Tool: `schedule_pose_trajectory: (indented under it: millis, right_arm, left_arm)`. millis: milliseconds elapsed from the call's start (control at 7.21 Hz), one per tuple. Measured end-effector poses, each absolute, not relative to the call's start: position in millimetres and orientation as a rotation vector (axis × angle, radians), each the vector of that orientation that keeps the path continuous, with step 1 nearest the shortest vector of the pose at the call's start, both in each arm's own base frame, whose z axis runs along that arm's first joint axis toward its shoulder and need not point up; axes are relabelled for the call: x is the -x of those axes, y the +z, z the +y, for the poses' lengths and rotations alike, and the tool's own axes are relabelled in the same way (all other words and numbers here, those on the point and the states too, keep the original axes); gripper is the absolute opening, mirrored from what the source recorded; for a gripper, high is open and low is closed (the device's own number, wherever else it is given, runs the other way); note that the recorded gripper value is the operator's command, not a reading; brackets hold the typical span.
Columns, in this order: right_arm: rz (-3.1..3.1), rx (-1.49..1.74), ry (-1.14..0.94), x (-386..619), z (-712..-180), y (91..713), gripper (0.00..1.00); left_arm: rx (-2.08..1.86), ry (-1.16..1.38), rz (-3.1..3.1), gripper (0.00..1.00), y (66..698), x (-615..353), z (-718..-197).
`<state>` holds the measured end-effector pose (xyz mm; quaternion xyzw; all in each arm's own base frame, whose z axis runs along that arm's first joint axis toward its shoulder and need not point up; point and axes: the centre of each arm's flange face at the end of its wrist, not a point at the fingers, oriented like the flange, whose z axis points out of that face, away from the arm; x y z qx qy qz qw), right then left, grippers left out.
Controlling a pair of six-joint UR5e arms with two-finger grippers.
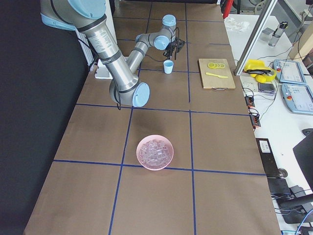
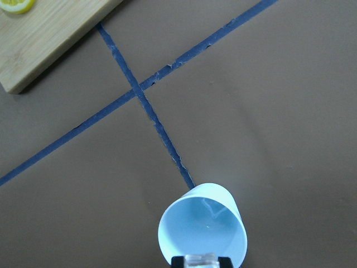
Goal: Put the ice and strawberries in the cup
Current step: 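Carry the ice cube over the blue cup with right gripper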
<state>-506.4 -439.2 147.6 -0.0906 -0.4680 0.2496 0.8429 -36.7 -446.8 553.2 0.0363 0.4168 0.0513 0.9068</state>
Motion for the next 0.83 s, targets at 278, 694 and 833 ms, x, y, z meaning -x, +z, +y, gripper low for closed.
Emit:
schedule_pose_trajectory:
  millis: [278, 694, 833]
  right_arm:
    - [-0.962, 0.194, 0.520, 527, -437, 151, 0.40]
    - [-0.940, 0.201, 0.511, 539, -433, 158, 0.52]
    - [-0.935, 0.202, 0.509, 541, -433, 160, 0.53]
  left_arm:
    - [-0.079, 0.108, 0.861, 1.00, 551, 37, -447]
    - [-0.080, 0.108, 0.861, 1.00, 550, 37, -447]
    - [-0.080, 0.108, 0.861, 1.00, 550, 37, -447]
